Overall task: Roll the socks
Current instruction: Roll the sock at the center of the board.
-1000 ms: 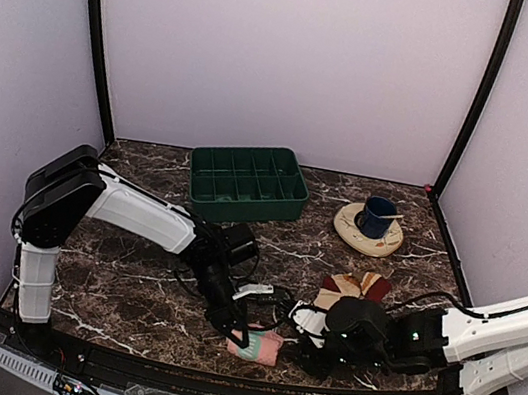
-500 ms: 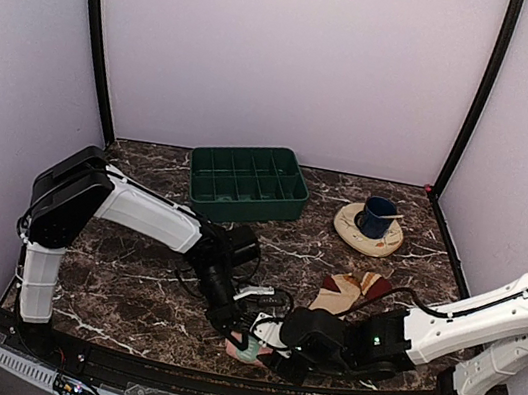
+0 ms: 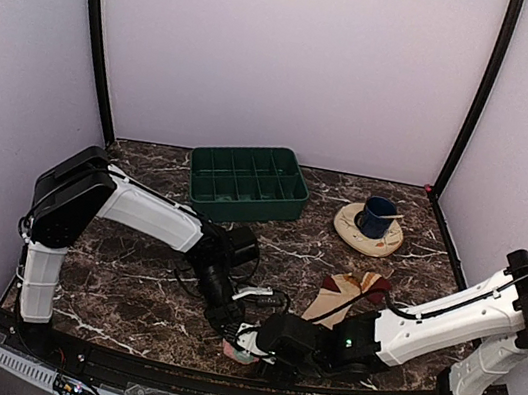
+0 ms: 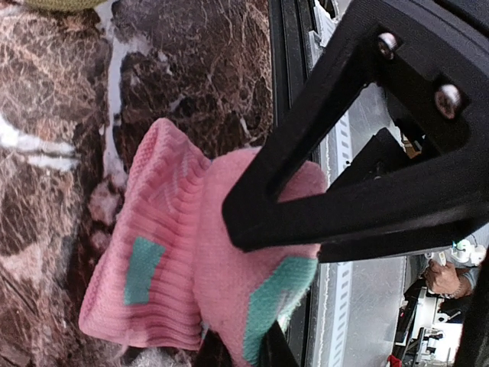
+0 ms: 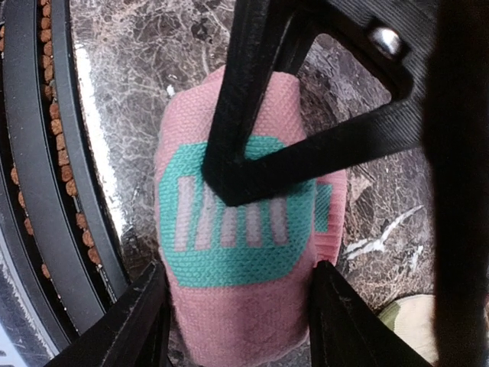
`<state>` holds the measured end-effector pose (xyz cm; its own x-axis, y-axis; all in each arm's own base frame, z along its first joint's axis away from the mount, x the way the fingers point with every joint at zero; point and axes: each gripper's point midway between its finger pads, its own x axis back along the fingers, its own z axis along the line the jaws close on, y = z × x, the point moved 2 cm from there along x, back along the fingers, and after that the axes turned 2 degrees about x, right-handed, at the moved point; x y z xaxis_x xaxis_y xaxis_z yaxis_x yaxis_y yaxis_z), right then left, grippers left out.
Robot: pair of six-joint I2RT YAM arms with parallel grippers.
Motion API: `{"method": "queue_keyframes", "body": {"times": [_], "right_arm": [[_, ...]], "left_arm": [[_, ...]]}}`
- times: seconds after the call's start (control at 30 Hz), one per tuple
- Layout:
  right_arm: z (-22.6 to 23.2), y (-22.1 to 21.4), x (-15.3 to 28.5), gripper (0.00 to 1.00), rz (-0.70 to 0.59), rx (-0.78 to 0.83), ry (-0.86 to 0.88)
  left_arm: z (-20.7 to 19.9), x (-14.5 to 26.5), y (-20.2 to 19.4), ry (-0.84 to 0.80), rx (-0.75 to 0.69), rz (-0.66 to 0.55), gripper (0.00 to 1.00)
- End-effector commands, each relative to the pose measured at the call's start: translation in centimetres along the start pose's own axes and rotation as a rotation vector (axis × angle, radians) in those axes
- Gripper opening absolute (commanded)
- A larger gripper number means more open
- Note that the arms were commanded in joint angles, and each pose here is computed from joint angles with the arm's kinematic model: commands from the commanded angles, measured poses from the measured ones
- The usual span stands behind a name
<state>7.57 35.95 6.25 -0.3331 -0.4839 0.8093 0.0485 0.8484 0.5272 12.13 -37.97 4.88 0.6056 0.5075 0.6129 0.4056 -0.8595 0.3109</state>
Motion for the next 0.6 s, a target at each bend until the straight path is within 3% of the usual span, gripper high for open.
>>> {"method": "queue_keyframes", "body": {"times": [0.0, 0.2, 0.57], "right_arm": [[-0.4, 0.5, -0.9, 0.56, 0.012, 0.014, -0.018], [-0.6, -0.1, -2.0, 0.50, 0.053, 0.008, 0.005], [-0.3, -1.9, -3.7, 0.21, 0.132, -0.028, 0.082]], "left_arm": [[1.7, -1.2, -3.4, 0.050, 0.092, 0.121, 0.00], [1.8, -1.3, -3.4, 0.049, 0.090, 0.121, 0.00], [2.2, -1.1, -3.1, 0.064, 0.102, 0.108, 0.00]]}}
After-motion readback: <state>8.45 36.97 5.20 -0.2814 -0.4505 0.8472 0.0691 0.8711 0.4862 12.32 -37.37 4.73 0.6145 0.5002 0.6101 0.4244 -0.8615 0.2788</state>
